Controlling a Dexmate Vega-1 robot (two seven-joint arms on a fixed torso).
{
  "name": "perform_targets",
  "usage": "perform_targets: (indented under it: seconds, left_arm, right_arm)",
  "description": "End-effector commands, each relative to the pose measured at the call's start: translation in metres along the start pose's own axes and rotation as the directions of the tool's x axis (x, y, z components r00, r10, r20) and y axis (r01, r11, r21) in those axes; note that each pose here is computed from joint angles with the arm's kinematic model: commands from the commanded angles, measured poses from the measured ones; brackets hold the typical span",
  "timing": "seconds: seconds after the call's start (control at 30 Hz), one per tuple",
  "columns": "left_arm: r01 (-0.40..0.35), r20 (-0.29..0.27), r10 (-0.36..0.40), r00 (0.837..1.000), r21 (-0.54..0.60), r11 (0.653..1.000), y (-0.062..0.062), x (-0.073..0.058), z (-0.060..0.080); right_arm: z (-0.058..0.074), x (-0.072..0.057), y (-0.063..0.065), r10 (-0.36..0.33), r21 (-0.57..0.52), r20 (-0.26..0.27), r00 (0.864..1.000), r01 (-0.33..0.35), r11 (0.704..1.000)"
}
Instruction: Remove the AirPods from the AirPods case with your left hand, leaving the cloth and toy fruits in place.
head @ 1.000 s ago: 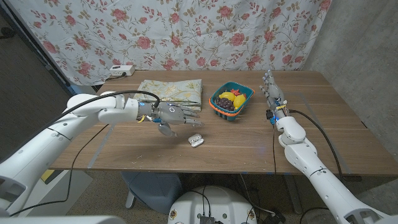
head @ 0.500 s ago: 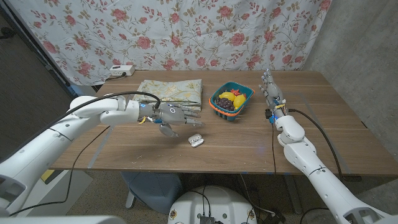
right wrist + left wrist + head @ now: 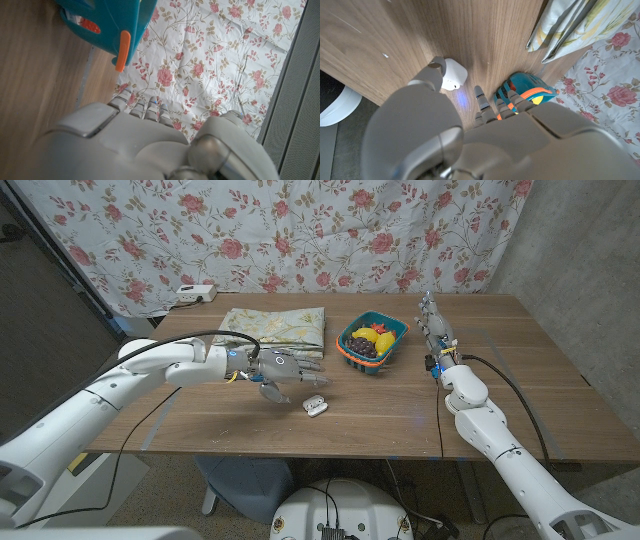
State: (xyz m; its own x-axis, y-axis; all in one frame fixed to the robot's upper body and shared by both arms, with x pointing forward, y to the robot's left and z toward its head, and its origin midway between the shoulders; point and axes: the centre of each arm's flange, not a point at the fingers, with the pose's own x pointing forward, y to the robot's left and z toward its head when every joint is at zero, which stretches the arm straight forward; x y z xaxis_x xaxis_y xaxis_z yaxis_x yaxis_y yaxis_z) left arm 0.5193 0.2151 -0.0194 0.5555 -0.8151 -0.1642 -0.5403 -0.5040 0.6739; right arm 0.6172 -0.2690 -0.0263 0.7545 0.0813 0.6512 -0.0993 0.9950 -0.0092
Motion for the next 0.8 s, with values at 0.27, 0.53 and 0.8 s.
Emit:
perform_targets:
  seconds: [0.27, 0.53, 0.8]
  left_arm:
    - [-0.009, -0.002, 0.009, 1.000, -0.024, 1.000, -0.008, 0.009, 0.003]
    - [-0.020, -0.003, 0.020, 1.000, -0.024, 1.000, -0.011, 0.014, 0.003]
    - [-0.021, 0.001, 0.021, 1.000, -0.036, 0.999, -0.010, 0.018, 0.002]
  right_arm:
    - [-0.003, 0.002, -0.001, 0.000, -0.002, -0.015, 1.000, 0.000, 1.000]
    - [-0.003, 0.003, 0.001, 0.002, -0.009, -0.021, 1.000, -0.002, 1.000]
    - [-0.005, 0.006, 0.001, 0.003, -0.003, -0.024, 1.000, -0.004, 1.000]
